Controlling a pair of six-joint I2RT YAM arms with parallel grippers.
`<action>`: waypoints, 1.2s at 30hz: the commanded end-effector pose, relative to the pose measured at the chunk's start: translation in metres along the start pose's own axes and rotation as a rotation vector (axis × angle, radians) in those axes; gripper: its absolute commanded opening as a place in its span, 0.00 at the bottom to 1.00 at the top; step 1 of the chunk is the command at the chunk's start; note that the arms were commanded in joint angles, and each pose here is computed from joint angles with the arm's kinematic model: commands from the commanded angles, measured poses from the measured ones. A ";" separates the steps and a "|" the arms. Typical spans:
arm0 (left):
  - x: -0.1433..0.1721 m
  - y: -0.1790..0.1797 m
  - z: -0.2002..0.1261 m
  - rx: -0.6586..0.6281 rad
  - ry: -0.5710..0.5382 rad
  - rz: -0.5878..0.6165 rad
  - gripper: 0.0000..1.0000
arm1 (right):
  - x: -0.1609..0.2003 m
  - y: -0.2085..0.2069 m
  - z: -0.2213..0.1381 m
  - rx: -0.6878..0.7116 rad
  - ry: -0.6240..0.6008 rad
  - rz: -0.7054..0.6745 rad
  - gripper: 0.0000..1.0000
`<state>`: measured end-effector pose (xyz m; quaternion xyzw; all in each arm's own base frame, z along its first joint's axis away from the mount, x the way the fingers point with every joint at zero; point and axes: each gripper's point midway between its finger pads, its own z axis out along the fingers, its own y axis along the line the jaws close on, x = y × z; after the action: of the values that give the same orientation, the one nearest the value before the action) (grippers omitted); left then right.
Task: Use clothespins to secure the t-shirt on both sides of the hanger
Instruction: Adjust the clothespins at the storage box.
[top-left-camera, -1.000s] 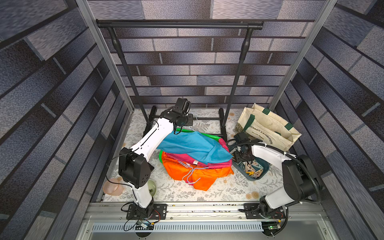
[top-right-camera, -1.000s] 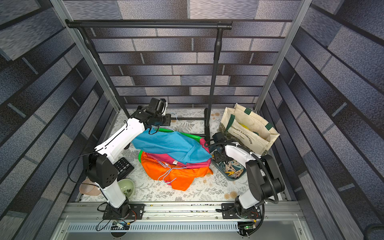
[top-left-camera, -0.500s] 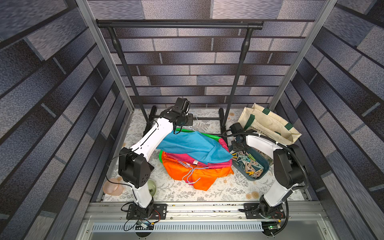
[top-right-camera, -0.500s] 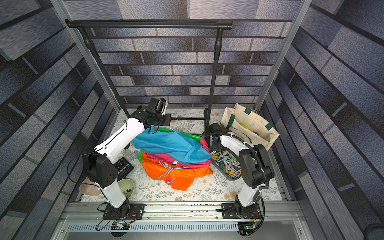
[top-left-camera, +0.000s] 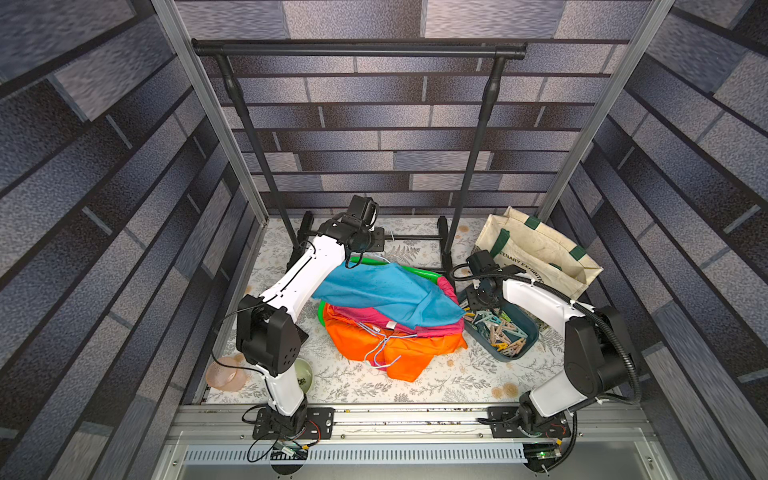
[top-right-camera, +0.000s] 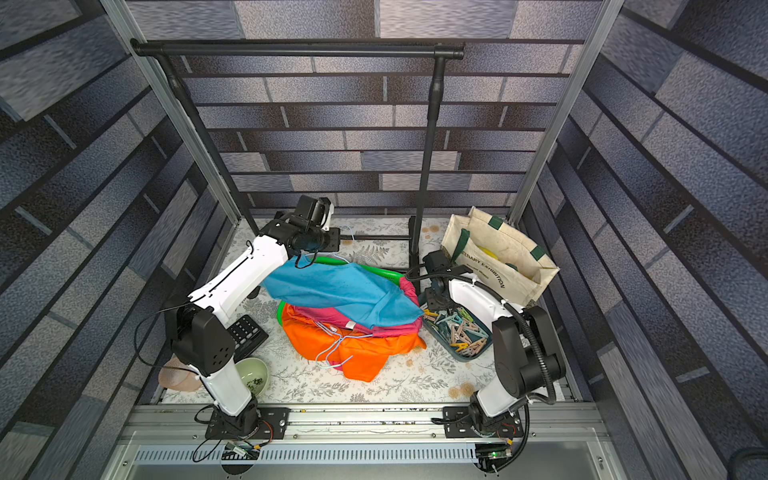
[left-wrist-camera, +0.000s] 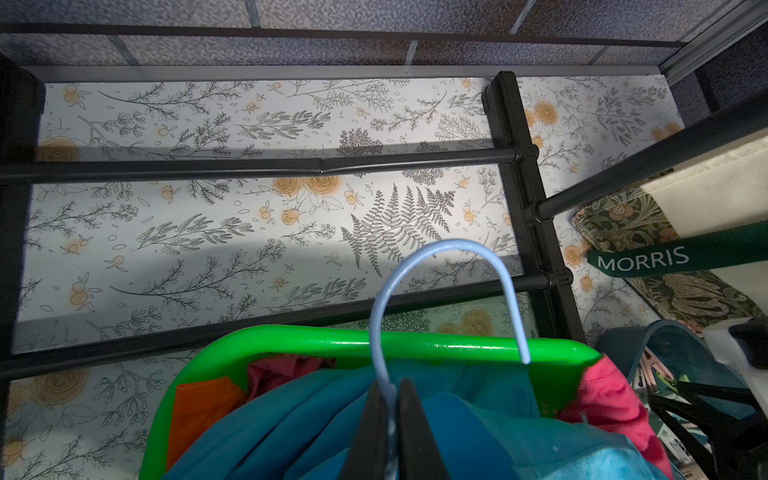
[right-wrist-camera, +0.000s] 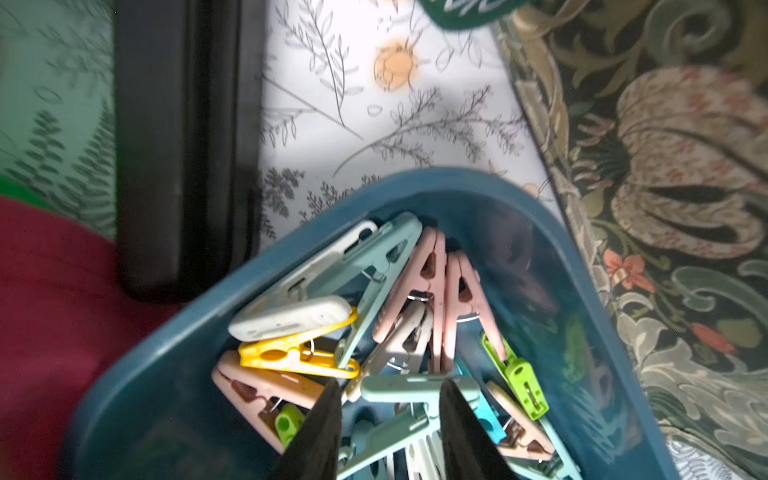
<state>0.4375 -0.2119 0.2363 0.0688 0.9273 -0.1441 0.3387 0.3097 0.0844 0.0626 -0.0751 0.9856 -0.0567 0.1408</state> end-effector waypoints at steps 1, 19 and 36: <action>-0.006 0.000 -0.018 0.016 -0.035 -0.027 0.10 | 0.029 -0.005 0.012 0.015 0.105 -0.014 0.41; -0.007 -0.002 -0.015 0.023 -0.022 -0.031 0.10 | -0.015 -0.020 0.034 0.107 0.085 0.012 0.40; -0.008 -0.005 -0.015 0.042 -0.034 -0.026 0.11 | 0.024 -0.026 -0.018 0.004 0.021 0.197 0.45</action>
<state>0.4354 -0.2149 0.2359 0.0674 0.9272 -0.1551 0.3344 0.3096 0.0610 0.0810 -0.0064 0.9856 -0.0545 0.1601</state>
